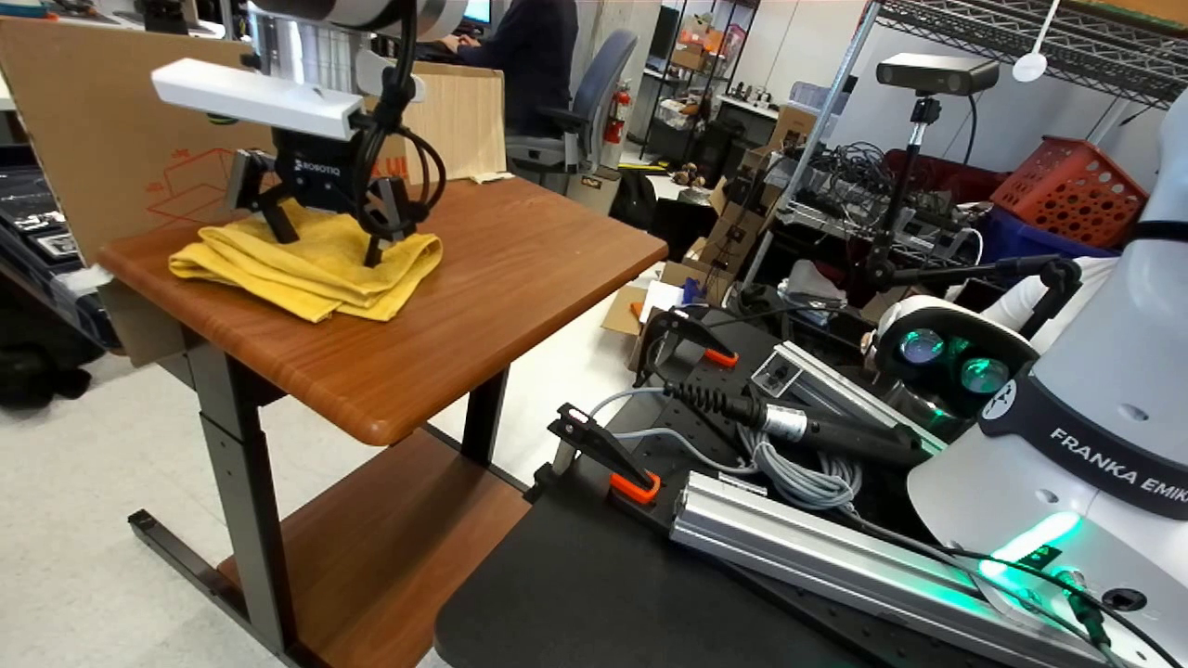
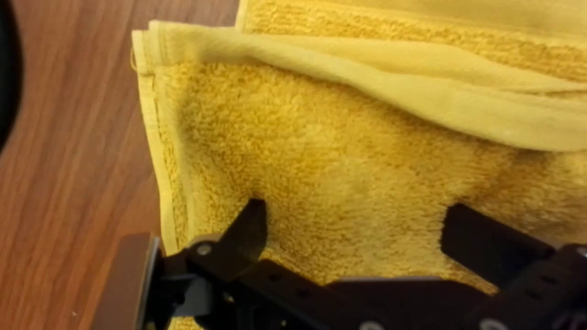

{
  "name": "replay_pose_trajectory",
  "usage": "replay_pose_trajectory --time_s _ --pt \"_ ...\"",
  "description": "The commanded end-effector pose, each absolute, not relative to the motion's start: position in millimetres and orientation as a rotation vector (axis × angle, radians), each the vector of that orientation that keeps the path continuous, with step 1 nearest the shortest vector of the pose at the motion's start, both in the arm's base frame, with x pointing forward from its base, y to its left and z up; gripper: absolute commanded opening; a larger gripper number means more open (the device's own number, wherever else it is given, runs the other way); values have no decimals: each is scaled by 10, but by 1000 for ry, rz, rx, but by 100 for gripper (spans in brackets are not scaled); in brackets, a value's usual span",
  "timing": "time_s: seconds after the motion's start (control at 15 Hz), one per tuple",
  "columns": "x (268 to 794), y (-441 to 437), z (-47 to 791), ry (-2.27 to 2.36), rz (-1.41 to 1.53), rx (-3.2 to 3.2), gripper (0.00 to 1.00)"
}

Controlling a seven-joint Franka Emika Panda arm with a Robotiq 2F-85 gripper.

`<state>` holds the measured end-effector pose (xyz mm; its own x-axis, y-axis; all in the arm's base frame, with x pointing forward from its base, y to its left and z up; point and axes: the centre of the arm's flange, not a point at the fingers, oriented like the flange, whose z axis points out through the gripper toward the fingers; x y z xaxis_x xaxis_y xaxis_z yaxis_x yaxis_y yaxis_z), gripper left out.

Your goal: Clean the table with the yellow cloth

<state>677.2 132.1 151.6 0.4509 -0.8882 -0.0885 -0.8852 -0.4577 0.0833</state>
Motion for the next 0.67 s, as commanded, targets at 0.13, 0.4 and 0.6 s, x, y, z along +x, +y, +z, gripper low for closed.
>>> replay_pose_trajectory --time_s 0.13,0.4,0.6 --pt "6864 465 1530 -1800 -170 2538 100" --pt "6625 -583 1481 -2048 -175 2380 100" --pt "6533 -1298 1371 -2297 -216 2212 100"
